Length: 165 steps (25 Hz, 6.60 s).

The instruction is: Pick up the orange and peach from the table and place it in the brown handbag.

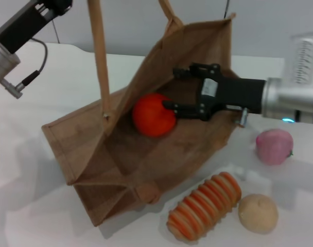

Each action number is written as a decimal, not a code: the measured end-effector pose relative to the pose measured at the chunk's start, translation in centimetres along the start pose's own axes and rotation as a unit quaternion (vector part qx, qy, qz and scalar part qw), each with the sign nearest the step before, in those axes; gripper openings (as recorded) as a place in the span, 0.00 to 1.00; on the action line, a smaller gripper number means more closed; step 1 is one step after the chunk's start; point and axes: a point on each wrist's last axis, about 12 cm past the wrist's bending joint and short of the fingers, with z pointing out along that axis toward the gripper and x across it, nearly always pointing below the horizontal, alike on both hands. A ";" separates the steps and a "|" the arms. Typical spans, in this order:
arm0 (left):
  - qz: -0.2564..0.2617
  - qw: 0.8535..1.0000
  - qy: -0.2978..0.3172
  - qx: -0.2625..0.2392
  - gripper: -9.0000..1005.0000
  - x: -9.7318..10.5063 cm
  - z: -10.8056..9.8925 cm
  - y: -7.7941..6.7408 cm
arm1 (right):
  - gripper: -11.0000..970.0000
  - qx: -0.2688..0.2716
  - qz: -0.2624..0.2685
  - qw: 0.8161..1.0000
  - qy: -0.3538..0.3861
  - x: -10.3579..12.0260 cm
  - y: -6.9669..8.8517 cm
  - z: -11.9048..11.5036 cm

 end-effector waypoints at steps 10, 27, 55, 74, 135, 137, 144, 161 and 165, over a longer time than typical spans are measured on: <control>0.013 0.995 -0.058 -0.075 0.19 0.4 -2.9 0.8 | 0.79 0.047 0.066 0.997 0.004 2.1 -0.4 -5.9; 0.014 0.995 -0.052 -0.083 0.21 0.5 -3.2 0.9 | 0.79 0.068 0.212 0.958 0.180 5.9 -1.5 -11.5; 0.013 0.995 -0.045 -0.091 0.23 0.6 -3.3 1.1 | 0.38 0.017 0.229 0.945 0.234 5.7 -0.9 -12.6; 0.011 0.996 -0.032 -0.078 0.24 0.9 -2.2 1.1 | 0.31 0.005 0.146 0.985 0.094 1.1 -1.0 -12.2; 0.085 0.991 0.027 -0.098 0.28 2.4 -1.7 1.6 | 0.85 0.170 0.024 0.978 -0.116 2.0 0.0 -9.7; 0.101 0.988 0.049 -0.107 0.29 3.4 -1.4 1.8 | 0.85 0.191 0.031 0.973 -0.129 2.1 0.0 -10.4; 0.204 0.964 0.057 -0.159 0.41 6.8 -0.7 1.8 | 0.85 0.248 0.025 0.956 -0.156 2.7 0.4 -11.7; 0.246 0.897 -0.046 -0.365 0.77 7.3 -4.1 2.4 | 0.85 0.519 0.003 0.842 -0.144 6.2 2.2 -14.9; 0.247 0.897 -0.048 -0.363 0.76 7.3 -4.0 2.3 | 0.85 0.521 0.007 0.841 -0.146 6.3 2.2 -14.9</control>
